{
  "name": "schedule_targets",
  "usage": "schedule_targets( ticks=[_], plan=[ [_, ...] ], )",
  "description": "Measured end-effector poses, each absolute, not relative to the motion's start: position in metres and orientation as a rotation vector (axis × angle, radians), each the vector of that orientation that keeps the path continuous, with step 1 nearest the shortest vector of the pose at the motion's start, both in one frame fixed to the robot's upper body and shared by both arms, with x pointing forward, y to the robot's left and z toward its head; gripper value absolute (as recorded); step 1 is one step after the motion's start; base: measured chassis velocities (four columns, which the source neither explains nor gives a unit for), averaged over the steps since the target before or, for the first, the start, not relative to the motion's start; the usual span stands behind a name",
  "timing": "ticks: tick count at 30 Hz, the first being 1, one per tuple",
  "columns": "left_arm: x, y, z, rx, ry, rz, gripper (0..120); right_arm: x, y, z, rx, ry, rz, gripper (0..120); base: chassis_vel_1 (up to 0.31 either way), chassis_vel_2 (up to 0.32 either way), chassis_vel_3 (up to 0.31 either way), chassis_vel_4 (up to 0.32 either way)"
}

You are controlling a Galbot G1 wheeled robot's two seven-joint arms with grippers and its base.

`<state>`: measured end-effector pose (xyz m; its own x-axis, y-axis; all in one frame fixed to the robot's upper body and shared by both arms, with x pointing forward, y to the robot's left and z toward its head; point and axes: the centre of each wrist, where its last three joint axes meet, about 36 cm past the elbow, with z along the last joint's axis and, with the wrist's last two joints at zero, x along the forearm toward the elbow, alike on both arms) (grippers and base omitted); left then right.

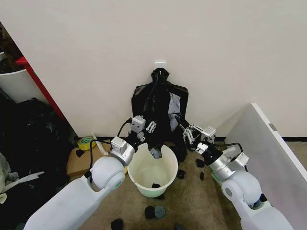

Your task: Place the garbage bag over the trash bin.

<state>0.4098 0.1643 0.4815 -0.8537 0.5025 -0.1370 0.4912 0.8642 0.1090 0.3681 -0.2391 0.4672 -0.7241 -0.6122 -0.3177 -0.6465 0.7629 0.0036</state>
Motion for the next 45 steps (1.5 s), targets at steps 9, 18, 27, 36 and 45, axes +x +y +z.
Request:
schedule_targets(
  ticks=[9, 18, 27, 36, 45],
  plan=[
    [0.413, 0.161, 0.476, 0.776, 2.913, 0.128, 79, 0.367, -0.239, 0.469, -0.975, 2.658, 0.166, 0, 0.000, 0.000, 0.000, 0.000],
    [0.415, 0.158, 0.474, 0.780, 2.935, 0.113, 44, 0.366, -0.238, 0.469, -0.976, 2.657, 0.174, 0, 0.000, 0.000, 0.000, 0.000],
    [0.414, 0.156, 0.476, 0.756, 2.977, 0.100, 10, 0.365, -0.238, 0.473, -0.981, 2.649, 0.174, 0, 0.000, 0.000, 0.000, 0.000],
    [0.416, 0.159, 0.487, 0.727, 2.973, 0.018, 0, 0.361, -0.239, 0.478, -0.963, 2.650, 0.206, 0, 0.000, 0.000, 0.000, 0.000],
    [0.372, 0.178, 0.521, 0.745, 2.913, -0.226, 0, 0.325, -0.225, 0.493, -0.929, 2.665, 0.385, 0, 0.000, 0.000, 0.000, 0.000]
  ],
)
